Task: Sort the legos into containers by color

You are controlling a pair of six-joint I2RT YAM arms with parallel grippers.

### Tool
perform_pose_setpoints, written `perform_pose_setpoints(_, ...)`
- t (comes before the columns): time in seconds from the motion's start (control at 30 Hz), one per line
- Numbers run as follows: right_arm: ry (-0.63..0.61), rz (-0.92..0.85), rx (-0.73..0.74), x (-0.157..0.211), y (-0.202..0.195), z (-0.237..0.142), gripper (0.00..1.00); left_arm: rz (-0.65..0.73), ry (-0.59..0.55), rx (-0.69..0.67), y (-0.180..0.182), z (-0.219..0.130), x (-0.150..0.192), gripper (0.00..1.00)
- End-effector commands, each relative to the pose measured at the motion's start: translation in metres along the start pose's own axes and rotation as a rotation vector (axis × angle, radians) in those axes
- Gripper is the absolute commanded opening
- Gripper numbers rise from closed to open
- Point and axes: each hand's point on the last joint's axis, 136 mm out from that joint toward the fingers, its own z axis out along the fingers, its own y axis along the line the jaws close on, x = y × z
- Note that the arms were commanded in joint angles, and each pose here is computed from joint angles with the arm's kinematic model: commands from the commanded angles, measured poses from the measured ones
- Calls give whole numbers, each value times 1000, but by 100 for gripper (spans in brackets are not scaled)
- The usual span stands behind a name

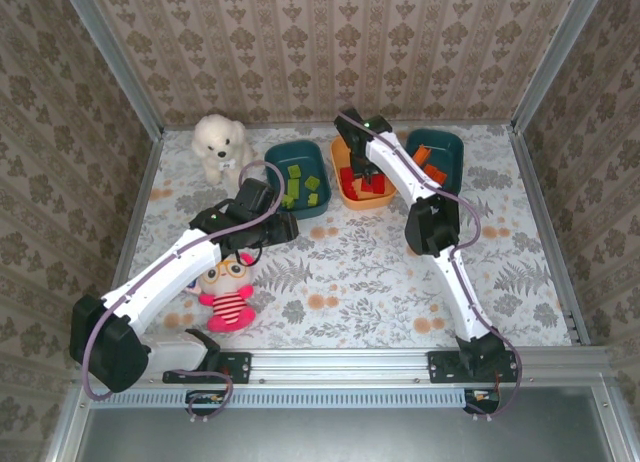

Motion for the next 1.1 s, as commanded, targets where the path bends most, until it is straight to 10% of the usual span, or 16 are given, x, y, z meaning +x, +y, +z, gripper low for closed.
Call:
perform_pose_setpoints(0.0,-187,84,-109,-30,-15,-93,63,1,-13,1,1,-13,-6,66)
perform_pose_setpoints(0.13,-353,178,-261,-13,-28,-144,90,-17,-40,-25,17,-26,-7,72)
perform_pose_setpoints(0.17,-395,196,-294,-4,-35,-157,100,-38,-49,-41,24,-32,-8,96)
perform_pose_setpoints(0.37,-315,265,-233,82,-95,-162,100,-82,-165,-124,67,-61,-16,100)
perform_pose_setpoints(0.53,-329,392,47,145,-182,-142,100,-115,-337,-613,155,-99,-22,100)
perform_pose_setpoints(0.77,-704,386,230,172,-226,-92,100,256,-524,-721,180,-55,-45,100)
perform_pose_setpoints(1.07,-624,222,104,133,-187,-14,100,346,-287,-601,207,41,-48,100)
